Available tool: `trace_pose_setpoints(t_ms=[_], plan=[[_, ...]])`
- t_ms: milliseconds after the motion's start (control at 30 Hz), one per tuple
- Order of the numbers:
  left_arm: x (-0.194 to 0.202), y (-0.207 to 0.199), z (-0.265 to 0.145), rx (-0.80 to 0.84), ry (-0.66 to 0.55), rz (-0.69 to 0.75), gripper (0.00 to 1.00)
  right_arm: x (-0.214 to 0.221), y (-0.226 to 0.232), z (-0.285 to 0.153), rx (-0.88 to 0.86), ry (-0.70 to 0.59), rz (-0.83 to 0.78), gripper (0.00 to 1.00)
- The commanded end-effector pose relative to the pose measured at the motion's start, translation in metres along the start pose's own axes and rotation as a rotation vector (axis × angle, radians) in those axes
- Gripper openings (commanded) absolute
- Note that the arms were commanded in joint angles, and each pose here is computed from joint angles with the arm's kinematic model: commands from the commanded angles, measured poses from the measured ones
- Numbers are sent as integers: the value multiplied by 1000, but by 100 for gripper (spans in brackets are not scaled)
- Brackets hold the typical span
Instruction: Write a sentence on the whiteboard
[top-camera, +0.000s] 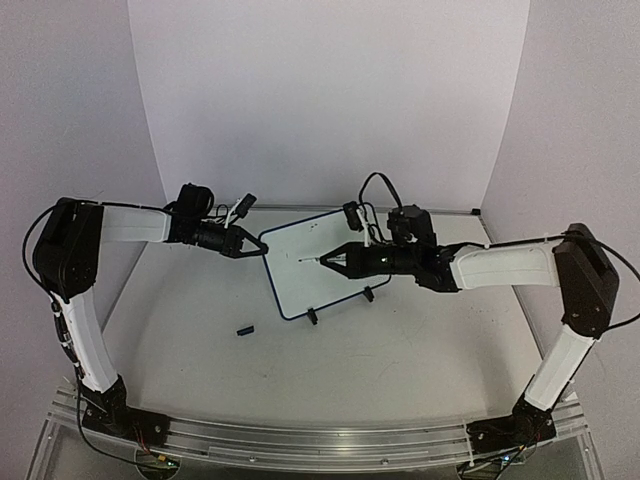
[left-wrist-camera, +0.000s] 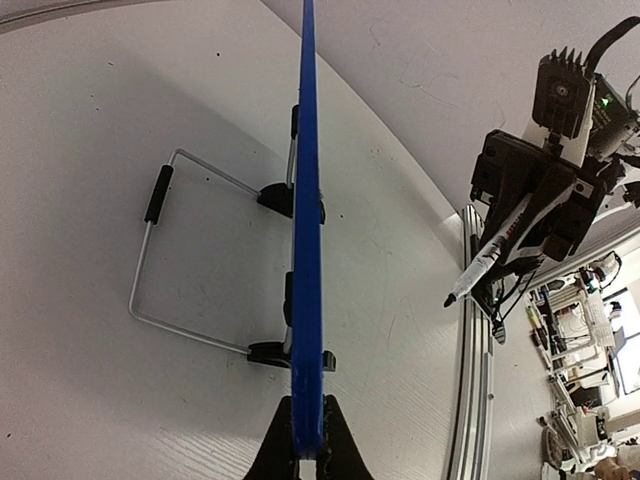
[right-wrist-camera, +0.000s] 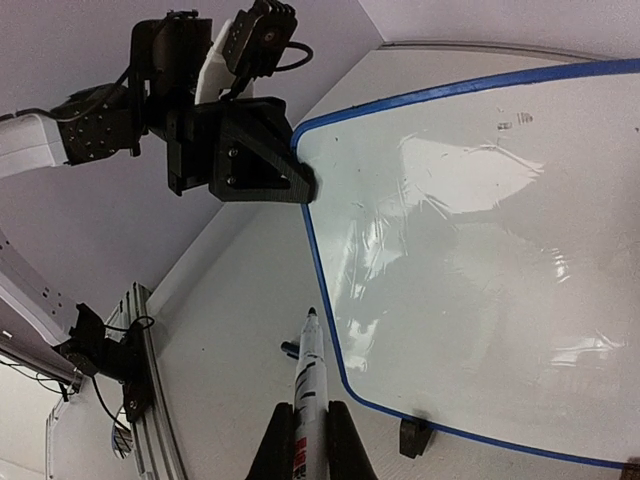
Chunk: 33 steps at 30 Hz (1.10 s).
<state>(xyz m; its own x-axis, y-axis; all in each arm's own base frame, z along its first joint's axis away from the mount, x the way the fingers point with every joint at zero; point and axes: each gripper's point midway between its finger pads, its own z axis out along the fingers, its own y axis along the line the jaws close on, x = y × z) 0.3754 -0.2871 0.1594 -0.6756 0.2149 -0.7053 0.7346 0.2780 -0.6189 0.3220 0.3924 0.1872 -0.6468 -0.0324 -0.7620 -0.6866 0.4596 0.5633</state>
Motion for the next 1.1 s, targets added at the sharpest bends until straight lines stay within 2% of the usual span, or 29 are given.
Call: trace_pose_setpoints(t_ms=[0, 233, 533, 1067], plan=[[-1, -7, -6, -34, 24, 29, 0, -31, 11, 18, -49, -52, -85, 0], [-1, -3, -5, -44, 34, 36, 0, -48, 17, 43, -114, -54, -94, 0], [-3, -4, -5, -50, 34, 46, 0, -50, 19, 66, -158, -35, -89, 0], [-3, -5, -6, -48, 35, 48, 0, -59, 2, 86, -97, -65, -65, 0]])
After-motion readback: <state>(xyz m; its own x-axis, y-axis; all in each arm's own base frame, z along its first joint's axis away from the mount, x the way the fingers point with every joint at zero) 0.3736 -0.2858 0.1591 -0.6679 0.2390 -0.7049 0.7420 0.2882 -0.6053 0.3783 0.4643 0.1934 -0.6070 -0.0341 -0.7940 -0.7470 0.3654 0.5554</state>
